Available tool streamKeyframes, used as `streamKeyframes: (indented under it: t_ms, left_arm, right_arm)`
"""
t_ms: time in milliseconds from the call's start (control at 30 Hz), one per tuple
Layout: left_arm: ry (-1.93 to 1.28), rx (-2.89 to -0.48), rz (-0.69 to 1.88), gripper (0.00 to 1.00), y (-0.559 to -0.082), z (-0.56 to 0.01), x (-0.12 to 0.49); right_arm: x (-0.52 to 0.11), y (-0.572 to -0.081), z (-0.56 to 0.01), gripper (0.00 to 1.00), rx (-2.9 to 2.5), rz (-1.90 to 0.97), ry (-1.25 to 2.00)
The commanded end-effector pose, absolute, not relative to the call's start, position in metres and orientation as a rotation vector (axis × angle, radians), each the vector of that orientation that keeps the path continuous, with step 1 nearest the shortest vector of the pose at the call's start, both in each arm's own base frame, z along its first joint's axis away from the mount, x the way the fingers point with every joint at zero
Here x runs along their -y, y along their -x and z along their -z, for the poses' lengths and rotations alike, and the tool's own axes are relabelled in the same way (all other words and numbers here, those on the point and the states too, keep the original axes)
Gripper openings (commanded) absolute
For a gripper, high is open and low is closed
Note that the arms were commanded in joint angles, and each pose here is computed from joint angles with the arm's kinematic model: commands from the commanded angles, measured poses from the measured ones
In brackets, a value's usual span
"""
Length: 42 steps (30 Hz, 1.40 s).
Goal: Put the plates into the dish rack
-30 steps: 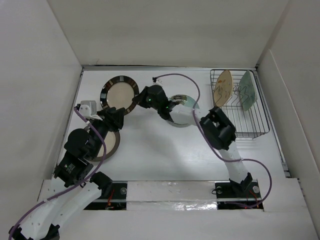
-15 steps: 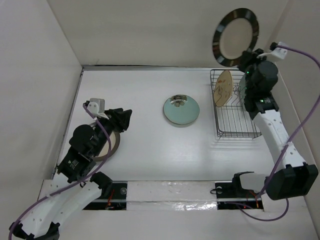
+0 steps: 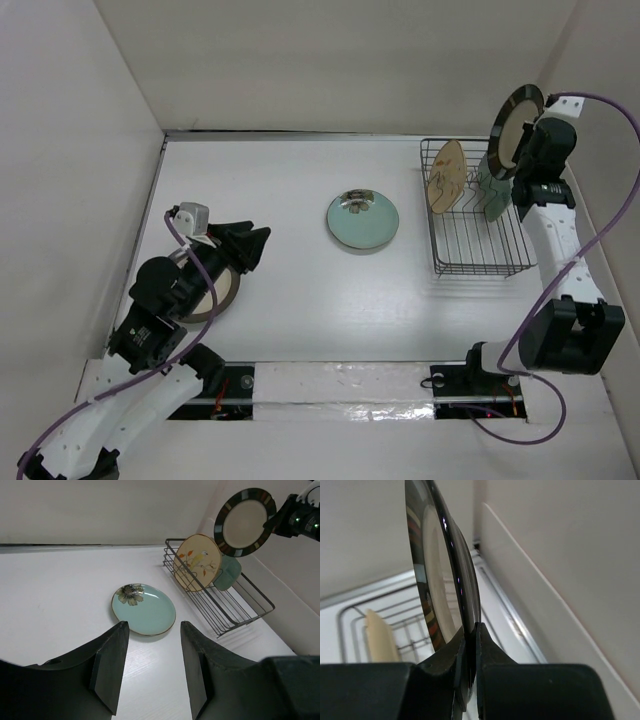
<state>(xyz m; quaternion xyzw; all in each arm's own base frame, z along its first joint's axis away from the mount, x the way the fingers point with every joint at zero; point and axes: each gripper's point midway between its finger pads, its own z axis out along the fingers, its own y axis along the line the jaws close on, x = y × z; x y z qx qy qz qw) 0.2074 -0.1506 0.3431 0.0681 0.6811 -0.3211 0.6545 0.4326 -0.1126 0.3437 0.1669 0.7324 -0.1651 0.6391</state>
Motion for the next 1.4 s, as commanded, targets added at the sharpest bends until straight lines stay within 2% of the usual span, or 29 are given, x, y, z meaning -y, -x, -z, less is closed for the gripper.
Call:
streamKeyframes:
  t_ms: [0, 267, 833, 1133, 1367]
  left_arm:
    - [-0.167, -1.454, 0.778, 0.43, -0.198, -0.370, 0.150]
    - [-0.171, -1.434, 0.788, 0.43, -0.192, -0.375, 0.148]
    - [-0.181, -1.463, 0.786, 0.43, -0.196, -0.368, 0.154]
    - [-0.182, -1.457, 0.789, 0.43, -0.195, -0.369, 0.154]
    - [-0.178, -1.469, 0.788, 0.44, -0.197, -0.367, 0.155]
  right_arm:
    - [0.117, -0.428, -0.452, 0.00, -1.351, 0.386, -0.300]
    - [0.122, -0.450, -0.402, 0.00, -1.479, 0.452, -0.234]
    - [0.125, -0.447, -0.350, 0.00, -1.561, 0.632, -0.277]
    - [0.109, -0.458, -0.297, 0.00, -1.655, 0.557, -0.295]
    - [0.105, -0.449, -0.260, 0.00, -1.665, 0.467, -0.424]
